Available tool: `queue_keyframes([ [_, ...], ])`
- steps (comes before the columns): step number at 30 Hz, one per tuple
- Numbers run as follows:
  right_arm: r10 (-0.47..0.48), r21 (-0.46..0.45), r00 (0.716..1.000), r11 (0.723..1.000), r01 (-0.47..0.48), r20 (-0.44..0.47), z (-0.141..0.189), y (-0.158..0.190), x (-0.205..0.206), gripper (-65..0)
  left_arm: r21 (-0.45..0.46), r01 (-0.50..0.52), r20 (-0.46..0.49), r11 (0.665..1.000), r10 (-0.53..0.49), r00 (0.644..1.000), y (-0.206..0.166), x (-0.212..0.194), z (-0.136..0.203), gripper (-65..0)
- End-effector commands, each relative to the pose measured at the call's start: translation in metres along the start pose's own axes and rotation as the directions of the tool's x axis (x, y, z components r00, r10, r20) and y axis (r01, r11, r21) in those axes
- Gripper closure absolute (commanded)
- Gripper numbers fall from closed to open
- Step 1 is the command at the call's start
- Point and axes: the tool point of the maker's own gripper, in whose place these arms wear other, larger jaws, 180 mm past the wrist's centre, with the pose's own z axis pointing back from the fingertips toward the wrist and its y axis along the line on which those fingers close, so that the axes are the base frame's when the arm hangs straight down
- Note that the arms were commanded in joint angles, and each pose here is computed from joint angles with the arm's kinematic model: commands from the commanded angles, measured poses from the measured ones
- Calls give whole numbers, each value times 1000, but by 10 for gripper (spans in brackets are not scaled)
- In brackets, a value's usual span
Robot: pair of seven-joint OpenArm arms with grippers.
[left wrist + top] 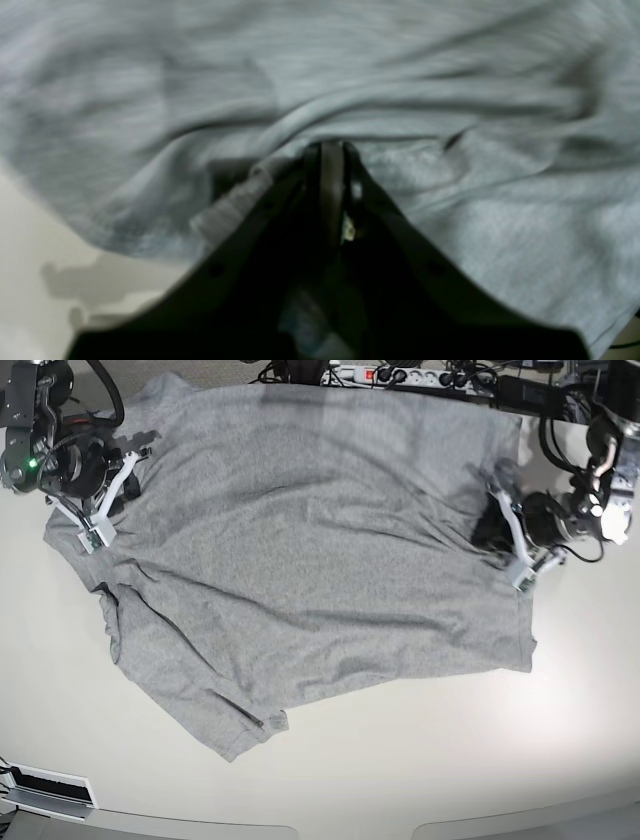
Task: Layout the t-shirt on the table in an organized manner, then fold the t-shirt properly
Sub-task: 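Grasp the shirt's shoulder edges with both grippers, then pull both edges apart to smooth the shirt, then release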
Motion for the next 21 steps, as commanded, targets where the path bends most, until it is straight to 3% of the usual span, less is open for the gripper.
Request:
queue_keyframes([
  [1,-2,-28,1000,1000,2,0,2,-8,4,0,135,55,-223,989,-23,975,37,-48,14,0],
  [13,8,-59,995,998,-1,104,8,-20,53,0,163,32,-96,986,-17,995,58,2,12,0],
  [21,-36,-111,983,992,57,182,17,-36,90,0,203,73,-59,976,-62,996,78,45,19,0],
])
